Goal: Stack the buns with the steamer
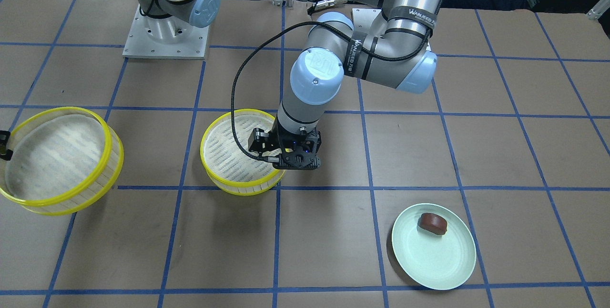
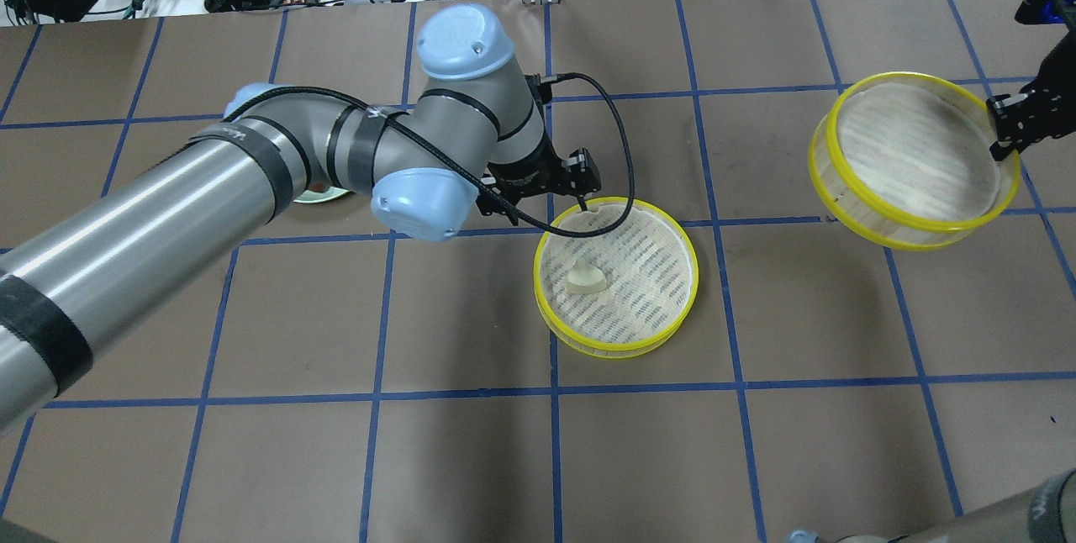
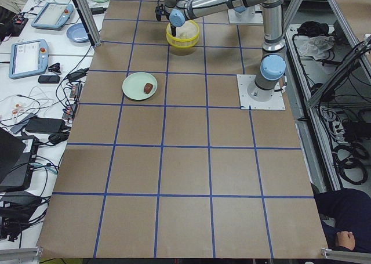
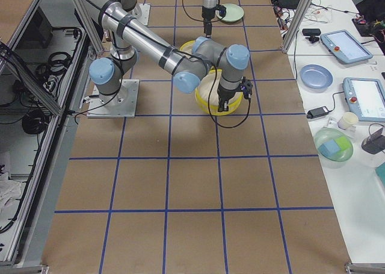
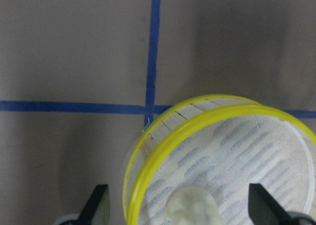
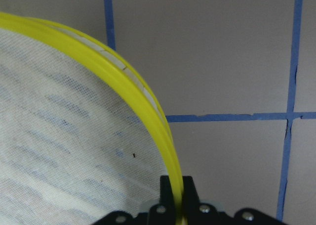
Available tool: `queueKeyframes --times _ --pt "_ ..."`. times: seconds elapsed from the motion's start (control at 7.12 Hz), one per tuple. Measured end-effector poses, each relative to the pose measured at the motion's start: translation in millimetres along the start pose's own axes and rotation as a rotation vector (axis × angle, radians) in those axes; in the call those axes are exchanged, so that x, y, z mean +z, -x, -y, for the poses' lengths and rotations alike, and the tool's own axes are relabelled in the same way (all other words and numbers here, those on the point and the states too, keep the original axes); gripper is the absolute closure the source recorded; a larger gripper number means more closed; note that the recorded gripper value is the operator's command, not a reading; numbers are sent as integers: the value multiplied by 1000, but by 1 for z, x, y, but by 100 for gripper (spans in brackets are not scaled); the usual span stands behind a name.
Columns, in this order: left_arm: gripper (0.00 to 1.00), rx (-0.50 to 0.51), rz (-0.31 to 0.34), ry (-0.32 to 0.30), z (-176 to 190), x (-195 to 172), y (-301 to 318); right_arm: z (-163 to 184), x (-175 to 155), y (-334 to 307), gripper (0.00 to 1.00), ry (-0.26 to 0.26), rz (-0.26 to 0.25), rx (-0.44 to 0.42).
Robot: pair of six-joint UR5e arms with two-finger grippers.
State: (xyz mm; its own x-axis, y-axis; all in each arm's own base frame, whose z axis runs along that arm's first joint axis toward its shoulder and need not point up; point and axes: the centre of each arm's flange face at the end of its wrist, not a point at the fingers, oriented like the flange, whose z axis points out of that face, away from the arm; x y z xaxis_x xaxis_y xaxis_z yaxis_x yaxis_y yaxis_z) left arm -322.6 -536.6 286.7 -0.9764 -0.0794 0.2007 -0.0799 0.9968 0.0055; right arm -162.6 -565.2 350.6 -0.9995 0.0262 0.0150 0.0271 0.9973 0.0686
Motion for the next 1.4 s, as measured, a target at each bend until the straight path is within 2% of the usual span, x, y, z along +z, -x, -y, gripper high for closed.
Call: queueKeyframes --times 0.28,0.56,0.84,0.98,1.26,1.4 --pt "0 60 47 -50 42 -38 75 -2 -17 64 100 14 7 60" --pt "0 137 90 -39 73 -55 163 -4 -24 161 100 32 0 147" --pt "0 229 105 -6 89 -47 221 -22 -4 251 100 66 -17 155" --pt "0 284 133 1 96 -40 238 -39 13 276 100 76 -22 151" --pt "0 466 223 6 112 -20 262 -71 35 310 100 81 -33 145" --pt "0 541 245 6 120 -10 276 -80 41 326 100 79 -43 148"
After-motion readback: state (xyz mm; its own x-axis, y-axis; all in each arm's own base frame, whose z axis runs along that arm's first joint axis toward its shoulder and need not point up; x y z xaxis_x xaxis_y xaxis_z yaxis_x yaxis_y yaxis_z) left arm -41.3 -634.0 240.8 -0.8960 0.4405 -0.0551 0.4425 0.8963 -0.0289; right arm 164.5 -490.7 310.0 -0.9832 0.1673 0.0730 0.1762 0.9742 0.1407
